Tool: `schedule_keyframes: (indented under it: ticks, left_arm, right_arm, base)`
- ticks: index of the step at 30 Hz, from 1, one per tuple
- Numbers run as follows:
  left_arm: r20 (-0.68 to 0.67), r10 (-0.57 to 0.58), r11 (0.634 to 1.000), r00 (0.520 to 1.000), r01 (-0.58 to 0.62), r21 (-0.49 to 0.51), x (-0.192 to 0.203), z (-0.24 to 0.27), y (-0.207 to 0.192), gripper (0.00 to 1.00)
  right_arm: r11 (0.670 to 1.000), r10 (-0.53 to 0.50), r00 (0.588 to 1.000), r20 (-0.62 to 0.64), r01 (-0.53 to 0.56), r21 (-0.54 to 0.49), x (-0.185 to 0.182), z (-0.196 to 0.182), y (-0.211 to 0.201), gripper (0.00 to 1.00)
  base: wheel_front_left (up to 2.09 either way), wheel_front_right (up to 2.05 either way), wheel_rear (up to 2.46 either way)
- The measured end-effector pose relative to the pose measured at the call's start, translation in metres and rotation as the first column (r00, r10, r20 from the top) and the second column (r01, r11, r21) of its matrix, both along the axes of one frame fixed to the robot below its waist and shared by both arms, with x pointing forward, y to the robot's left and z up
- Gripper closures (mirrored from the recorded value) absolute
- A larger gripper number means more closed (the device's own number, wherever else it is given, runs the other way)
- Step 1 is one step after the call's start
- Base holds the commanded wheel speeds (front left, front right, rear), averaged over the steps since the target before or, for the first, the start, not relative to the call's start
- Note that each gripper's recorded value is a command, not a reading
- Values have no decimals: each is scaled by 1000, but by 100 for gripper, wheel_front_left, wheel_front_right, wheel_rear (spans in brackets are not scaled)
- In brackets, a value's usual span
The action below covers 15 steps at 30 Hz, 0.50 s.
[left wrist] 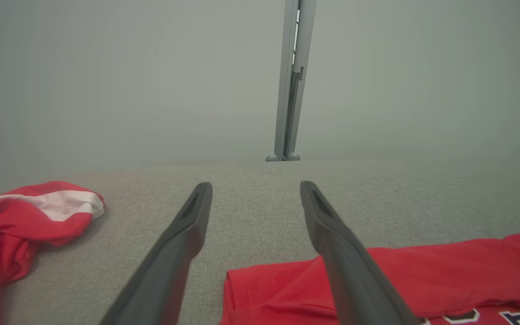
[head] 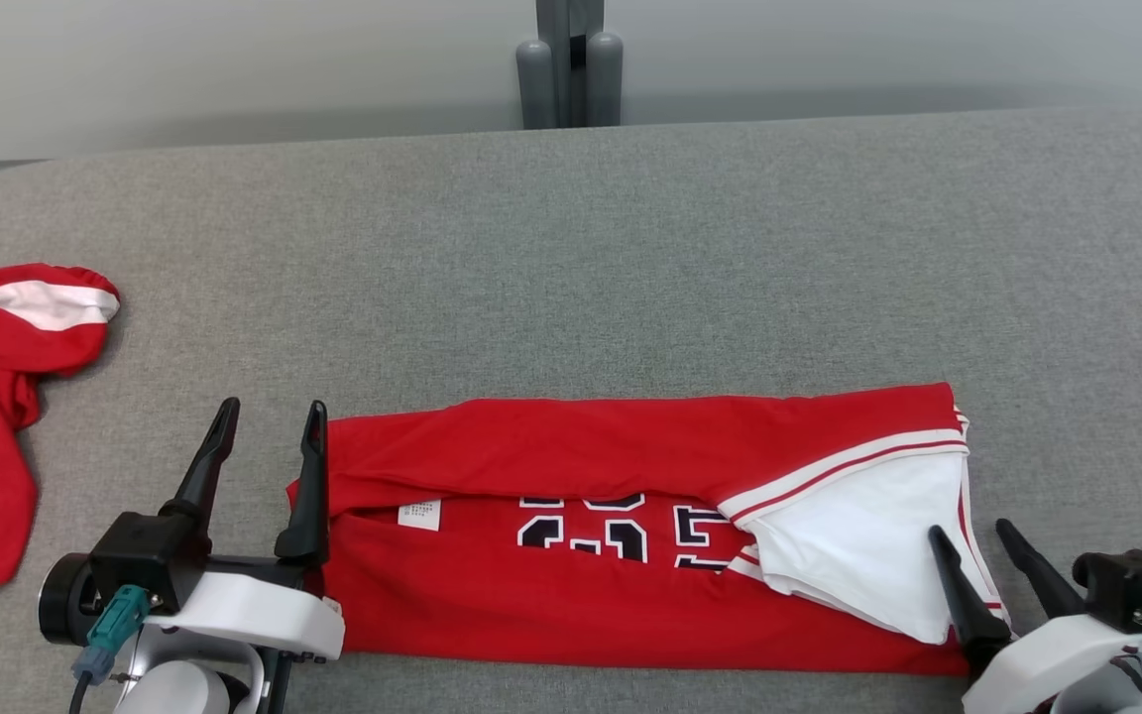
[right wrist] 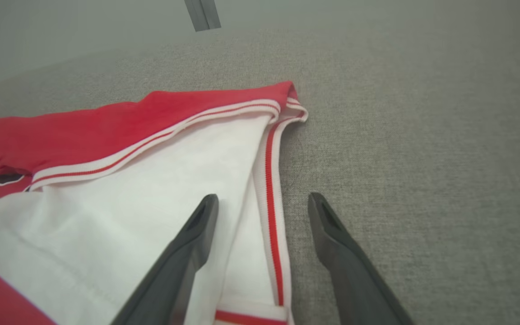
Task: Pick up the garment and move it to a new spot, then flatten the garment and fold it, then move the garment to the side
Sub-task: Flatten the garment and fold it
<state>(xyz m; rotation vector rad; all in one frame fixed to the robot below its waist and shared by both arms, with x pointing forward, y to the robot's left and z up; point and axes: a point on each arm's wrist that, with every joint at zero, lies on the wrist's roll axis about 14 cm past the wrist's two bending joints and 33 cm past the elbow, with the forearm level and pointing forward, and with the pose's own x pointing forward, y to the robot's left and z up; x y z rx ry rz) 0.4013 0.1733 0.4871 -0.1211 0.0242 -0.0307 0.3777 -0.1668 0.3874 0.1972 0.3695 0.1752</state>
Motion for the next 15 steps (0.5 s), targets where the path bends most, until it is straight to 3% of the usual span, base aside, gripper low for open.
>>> schedule_keyframes:
  ticks: [7,8,10,15]
  left_arm:
    - [-17,-7,1000,1000,7,4,8,-7,-1,0]
    - [-18,-7,1000,1000,7,5,9,-8,-1,0]
    - [-13,-12,1000,1000,12,5,12,-7,-1,0]
    - [-21,-16,1000,1000,16,5,14,-10,-3,0]
  right_arm:
    - [999,43,996,-75,-42,22,6,-22,17,0]
    - [999,47,996,-79,-45,30,7,-22,19,30]
    - [998,53,995,-88,-50,34,9,-25,20,100]
    - [998,30,996,-80,-26,55,10,-26,16,100]
  base:
    - [0,0,0]
    - [0,0,0]
    - [0,0,0]
    - [0,0,0]
